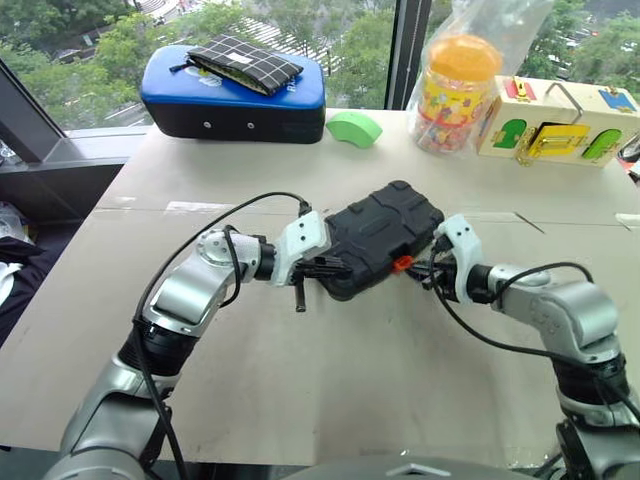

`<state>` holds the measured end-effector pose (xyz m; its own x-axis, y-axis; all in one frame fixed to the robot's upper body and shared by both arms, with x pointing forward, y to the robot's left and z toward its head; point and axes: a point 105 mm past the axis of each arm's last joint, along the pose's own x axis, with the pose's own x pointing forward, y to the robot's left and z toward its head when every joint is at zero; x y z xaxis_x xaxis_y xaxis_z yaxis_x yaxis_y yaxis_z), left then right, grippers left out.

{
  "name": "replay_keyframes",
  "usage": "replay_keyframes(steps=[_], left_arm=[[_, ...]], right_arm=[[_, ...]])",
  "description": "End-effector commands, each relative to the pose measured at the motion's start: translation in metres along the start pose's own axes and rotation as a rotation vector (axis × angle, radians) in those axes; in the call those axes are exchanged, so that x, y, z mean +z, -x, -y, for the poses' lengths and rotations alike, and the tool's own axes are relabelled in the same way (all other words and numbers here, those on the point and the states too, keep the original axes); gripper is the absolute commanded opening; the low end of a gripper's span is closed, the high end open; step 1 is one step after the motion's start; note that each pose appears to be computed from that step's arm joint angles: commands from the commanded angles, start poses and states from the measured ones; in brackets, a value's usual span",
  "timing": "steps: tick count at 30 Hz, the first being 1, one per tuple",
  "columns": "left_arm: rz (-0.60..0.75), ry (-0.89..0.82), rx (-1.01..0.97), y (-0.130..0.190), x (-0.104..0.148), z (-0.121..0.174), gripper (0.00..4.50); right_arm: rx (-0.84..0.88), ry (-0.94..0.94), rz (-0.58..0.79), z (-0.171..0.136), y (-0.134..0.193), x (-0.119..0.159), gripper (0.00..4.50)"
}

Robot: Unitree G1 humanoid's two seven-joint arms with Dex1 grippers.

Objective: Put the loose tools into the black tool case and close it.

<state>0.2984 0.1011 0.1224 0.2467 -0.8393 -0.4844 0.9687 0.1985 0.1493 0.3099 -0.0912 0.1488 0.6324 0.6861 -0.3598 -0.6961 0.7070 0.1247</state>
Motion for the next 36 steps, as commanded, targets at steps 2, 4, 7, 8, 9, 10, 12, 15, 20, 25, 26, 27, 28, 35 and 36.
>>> replay_keyframes(steps=[2, 4, 7, 8, 9, 10, 12, 15, 20, 25, 26, 27, 28, 35, 36], left_arm=[[-0.118, 0.101, -0.103, -0.016, -0.038, 0.023, 0.03], [-0.113, 0.108, -0.1, -0.017, -0.039, 0.022, 0.03], [-0.107, 0.115, -0.084, -0.016, -0.04, 0.02, 0.03], [-0.105, 0.12, -0.078, -0.016, -0.041, 0.02, 0.03], [-0.104, 0.121, -0.07, -0.015, -0.042, 0.019, 0.03], [-0.097, 0.118, -0.059, -0.014, -0.042, 0.018, 0.03], [-0.063, 0.127, -0.046, -0.013, -0.039, 0.017, 0.03], [0.136, 0.137, 0.007, -0.008, -0.01, 0.012, 0.03], [0.471, 0.267, 0.032, 0.028, 0.027, 0.012, 0.57], [0.388, 0.367, 0.119, 0.08, -0.011, 0.037, 2.89], [0.365, 0.385, 0.126, 0.088, -0.018, 0.042, 3.41], [0.331, 0.397, 0.153, 0.1, -0.025, 0.047, 3.6], [0.289, 0.393, 0.183, 0.109, -0.033, 0.052, 4.23], [0.196, 0.399, 0.243, 0.127, -0.051, 0.072, 4.44], [0.188, 0.405, 0.245, 0.126, -0.053, 0.072, 4.44]], right_arm=[[0.105, 0.105, 0.141, -0.033, 0.002, 0.045, 0.0], [0.126, 0.115, 0.143, -0.038, -0.001, 0.046, 0.0], [0.125, 0.128, 0.137, -0.039, -0.002, 0.044, 0.0], [0.119, 0.131, 0.134, -0.038, 0.0, 0.043, 0.0], [0.11, 0.131, 0.132, -0.036, 0.002, 0.041, 0.0], [0.096, 0.129, 0.127, -0.033, 0.005, 0.039, 0.0], [0.069, 0.123, 0.108, -0.027, 0.012, 0.03, 0.0], [0.001, 0.197, 0.115, -0.016, 0.025, 0.019, 0.0], [-0.031, 0.22, 0.331, -0.012, 0.051, 0.026, 0.54], [-0.026, 0.352, 0.275, -0.009, 0.1, 0.01, 2.87], [-0.026, 0.371, 0.254, -0.009, 0.109, 0.006, 3.42], [-0.035, 0.405, 0.201, -0.007, 0.124, -0.002, 3.64], [-0.039, 0.414, 0.162, -0.006, 0.139, -0.009, 4.37], [-0.071, 0.428, 0.018, -0.001, 0.189, -0.04, 4.49], [-0.072, 0.422, 0.007, 0.001, 0.191, -0.044, 4.49]])
